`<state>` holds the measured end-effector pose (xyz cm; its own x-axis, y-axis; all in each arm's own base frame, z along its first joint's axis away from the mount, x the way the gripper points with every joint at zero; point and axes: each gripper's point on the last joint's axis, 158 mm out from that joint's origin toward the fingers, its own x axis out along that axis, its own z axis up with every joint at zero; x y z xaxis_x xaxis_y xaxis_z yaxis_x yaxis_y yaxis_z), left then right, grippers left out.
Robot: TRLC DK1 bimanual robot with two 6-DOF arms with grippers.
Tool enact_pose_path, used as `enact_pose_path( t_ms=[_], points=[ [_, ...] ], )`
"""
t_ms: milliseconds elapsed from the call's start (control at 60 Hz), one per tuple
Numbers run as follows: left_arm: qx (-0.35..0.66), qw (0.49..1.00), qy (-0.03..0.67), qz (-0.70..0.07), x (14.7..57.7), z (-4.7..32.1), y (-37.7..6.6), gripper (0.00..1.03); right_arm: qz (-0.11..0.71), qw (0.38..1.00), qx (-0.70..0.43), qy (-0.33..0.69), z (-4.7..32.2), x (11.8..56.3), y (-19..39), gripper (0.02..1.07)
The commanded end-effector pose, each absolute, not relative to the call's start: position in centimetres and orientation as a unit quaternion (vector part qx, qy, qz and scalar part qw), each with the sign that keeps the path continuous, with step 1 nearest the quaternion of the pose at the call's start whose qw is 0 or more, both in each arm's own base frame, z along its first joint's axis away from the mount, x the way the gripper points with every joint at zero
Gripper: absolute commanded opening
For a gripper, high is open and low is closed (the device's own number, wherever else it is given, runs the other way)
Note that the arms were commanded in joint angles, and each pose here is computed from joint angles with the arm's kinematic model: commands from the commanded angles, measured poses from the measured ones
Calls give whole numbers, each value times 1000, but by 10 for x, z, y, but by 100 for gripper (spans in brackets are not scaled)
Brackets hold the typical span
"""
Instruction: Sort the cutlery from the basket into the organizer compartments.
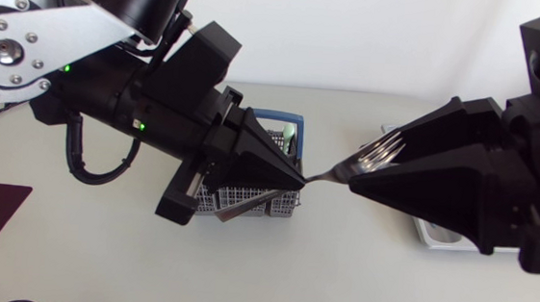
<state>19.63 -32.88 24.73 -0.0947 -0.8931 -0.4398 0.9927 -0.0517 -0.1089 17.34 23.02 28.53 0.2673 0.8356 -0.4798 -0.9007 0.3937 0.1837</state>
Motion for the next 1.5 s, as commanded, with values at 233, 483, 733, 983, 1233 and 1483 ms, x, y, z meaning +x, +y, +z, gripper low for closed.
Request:
enact_pose_path(
  t_ms=[233, 483, 733, 983, 1233, 1483],
  points=[
    [123, 660, 212, -711, 196, 239, -335, 3, 550, 789, -44, 270, 285, 170, 232, 75],
    [128, 646, 228, -717, 186, 226, -336, 3, 554, 789, -44, 261, 294, 171, 235, 76],
    [133, 640, 225, -722, 179, 229, -335, 3, 538, 796, -51, 272, 283, 185, 231, 78],
    [133, 645, 218, -720, 182, 233, -332, 3, 539, 796, -47, 270, 285, 183, 228, 84],
    [133, 648, 214, -719, 182, 237, -330, 3, 522, 810, -41, 266, 287, 193, 219, 86],
    [131, 656, 214, -712, 189, 238, -326, 3, 525, 808, -37, 264, 291, 186, 216, 86]
  ],
)
